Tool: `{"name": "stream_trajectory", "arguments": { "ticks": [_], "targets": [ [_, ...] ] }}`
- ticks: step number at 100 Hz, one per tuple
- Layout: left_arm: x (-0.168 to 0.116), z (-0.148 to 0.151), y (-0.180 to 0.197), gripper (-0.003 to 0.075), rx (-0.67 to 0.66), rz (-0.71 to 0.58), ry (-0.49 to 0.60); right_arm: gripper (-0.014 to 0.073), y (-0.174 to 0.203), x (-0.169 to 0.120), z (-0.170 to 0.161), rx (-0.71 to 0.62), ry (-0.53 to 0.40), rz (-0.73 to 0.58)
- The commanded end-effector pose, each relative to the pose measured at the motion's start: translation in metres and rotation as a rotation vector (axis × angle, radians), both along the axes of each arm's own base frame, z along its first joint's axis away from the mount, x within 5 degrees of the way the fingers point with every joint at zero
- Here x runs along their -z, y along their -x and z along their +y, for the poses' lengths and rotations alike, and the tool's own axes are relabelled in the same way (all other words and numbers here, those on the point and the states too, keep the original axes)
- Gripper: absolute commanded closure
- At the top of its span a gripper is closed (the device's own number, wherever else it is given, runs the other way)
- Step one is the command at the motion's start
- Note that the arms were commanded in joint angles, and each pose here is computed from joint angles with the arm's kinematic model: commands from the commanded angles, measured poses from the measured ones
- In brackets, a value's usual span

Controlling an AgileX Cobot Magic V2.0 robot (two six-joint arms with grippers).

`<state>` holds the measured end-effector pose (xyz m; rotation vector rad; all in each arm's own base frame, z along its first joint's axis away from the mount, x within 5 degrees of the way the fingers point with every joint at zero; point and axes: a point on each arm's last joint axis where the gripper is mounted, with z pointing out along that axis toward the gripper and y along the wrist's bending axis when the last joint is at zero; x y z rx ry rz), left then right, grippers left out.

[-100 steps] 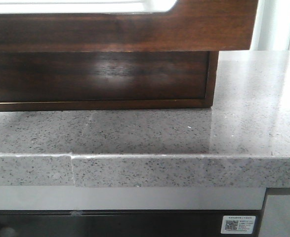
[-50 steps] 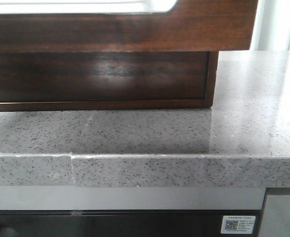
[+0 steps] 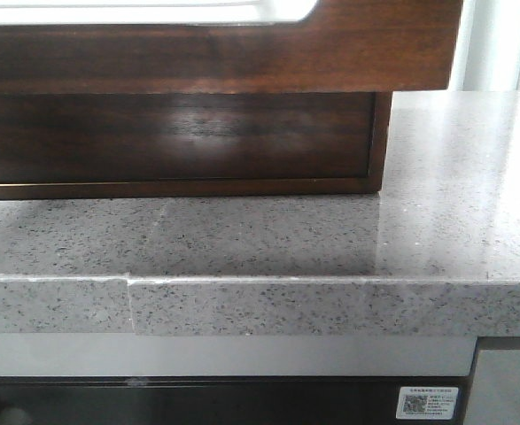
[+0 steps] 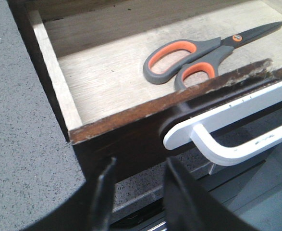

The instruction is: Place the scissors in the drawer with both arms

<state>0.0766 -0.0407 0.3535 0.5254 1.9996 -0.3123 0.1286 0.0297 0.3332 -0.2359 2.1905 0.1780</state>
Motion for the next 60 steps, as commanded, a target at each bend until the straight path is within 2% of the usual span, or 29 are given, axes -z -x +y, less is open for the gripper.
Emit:
{"name": "stream_trajectory", "arguments": {
  "ticks": [1,8,60],
  "targets": [
    [-0.0145,-0.0015,-0.0036,0.0668,-0.011,-0.076,0.058,0.0603,-0.0027,-0.0138,-0.0008,0.014,-0.021,-0.098],
    [-0.0145,-0.0015,-0.0036,0.0743,-0.011,-0.076,0.058,0.0664,-0.0027,-0.0138,-0.0008,0.014,-0.021,-0.098],
    [-0.0134,-0.0010,-0.0013,0.0741,-0.012,-0.084,0.063,0.0664,-0.0021,-0.0118,-0.0007,0.011,-0.016,-0.074]
  ]
}}
